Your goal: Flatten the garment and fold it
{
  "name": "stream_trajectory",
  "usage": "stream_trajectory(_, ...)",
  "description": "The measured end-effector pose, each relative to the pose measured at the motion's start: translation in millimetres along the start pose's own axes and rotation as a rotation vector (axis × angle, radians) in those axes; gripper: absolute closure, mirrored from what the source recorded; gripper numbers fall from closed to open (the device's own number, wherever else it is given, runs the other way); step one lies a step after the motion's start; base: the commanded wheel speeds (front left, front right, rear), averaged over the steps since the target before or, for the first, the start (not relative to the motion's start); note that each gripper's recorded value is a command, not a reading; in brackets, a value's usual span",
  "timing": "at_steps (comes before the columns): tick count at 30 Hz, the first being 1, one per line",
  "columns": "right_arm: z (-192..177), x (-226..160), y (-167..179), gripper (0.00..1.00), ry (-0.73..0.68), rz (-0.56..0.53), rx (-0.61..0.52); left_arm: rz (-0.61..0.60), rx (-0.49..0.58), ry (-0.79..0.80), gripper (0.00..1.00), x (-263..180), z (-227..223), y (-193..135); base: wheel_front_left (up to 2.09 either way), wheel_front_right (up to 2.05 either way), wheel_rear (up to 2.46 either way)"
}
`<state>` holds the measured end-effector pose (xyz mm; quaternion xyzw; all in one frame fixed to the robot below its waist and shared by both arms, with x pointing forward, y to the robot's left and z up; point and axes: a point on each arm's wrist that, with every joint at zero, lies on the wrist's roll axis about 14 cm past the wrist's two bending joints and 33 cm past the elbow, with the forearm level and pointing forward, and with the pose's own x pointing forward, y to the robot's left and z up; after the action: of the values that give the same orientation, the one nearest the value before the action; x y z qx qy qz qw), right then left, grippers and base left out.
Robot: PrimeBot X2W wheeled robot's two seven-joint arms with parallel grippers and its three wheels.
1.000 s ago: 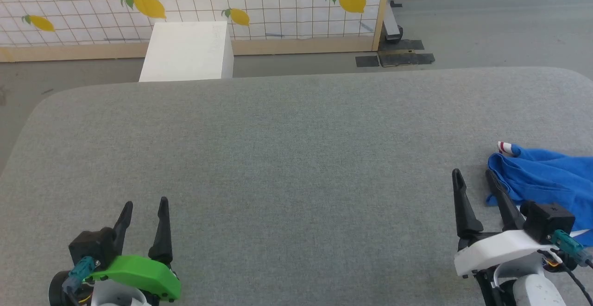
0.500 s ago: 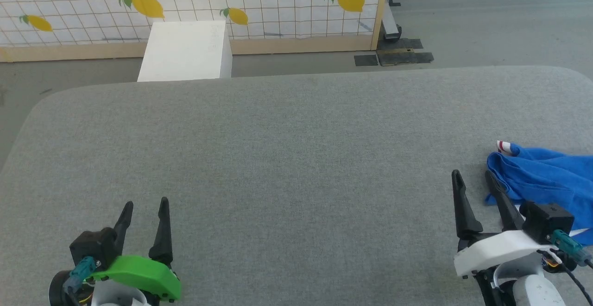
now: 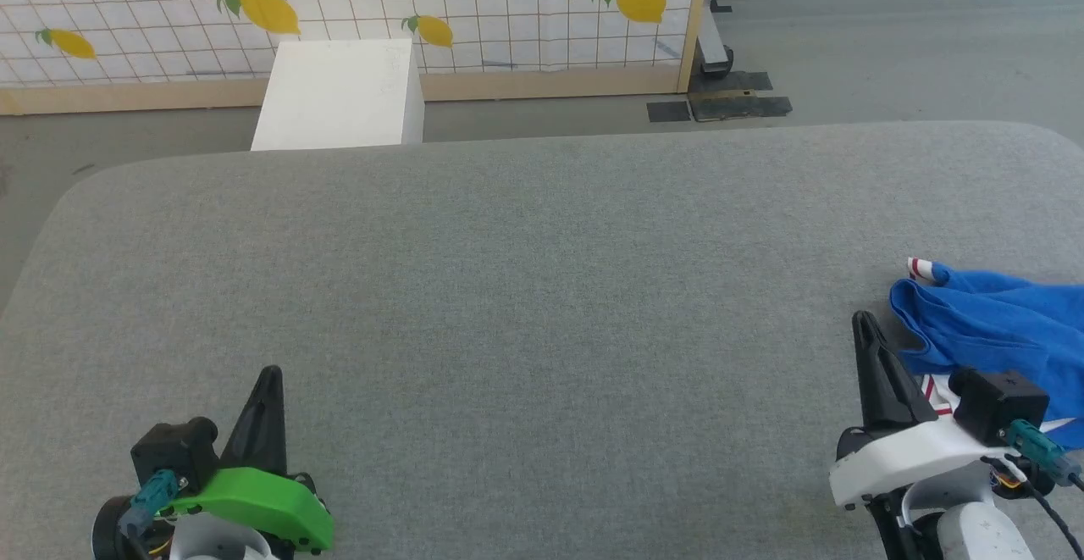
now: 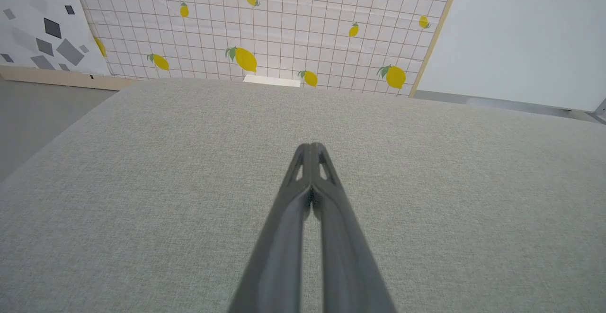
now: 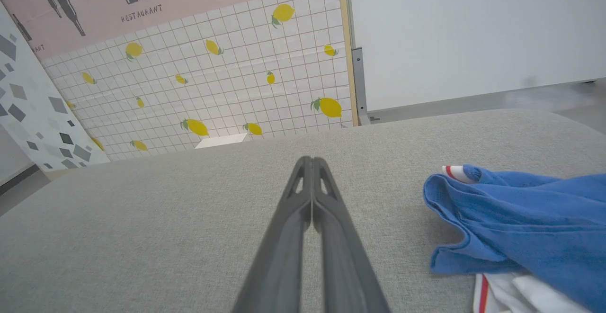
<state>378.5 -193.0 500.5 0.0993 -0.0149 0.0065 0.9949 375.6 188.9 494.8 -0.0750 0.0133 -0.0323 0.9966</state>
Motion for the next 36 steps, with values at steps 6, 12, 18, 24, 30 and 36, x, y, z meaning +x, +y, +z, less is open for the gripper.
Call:
stream_trajectory(6, 2, 1, 2, 1.00, 0.001, 0.007, -0.008, 0.003, -0.001, -0.002, 1.00, 0, 1, -1, 0.00, 0.00, 0.00)
stream_trajectory(12, 4, 2, 5, 1.00, 0.000, 0.017, -0.023, 0.004, 0.025, -0.005, 1.00, 0, 3, -1, 0.00, 0.00, 0.00)
stream_trajectory(18, 6, 3, 7, 1.00, -0.001, 0.024, -0.035, 0.000, 0.025, -0.010, 1.00, 0, 5, -4, 0.00, 0.00, 0.00)
stream_trajectory(24, 8, 3, 9, 1.00, -0.001, 0.033, -0.047, 0.003, 0.026, -0.010, 1.00, 0, 6, -5, 0.00, 0.00, 0.00)
stream_trajectory(30, 10, 4, 11, 1.00, -0.003, 0.040, -0.057, 0.004, 0.051, -0.011, 1.00, 0, 8, -6, 0.00, 0.00, 0.00)
stream_trajectory(36, 10, 3, 13, 1.00, 0.002, 0.046, -0.068, 0.004, 0.050, -0.016, 1.00, 0, 10, -8, 0.00, 0.00, 0.00)
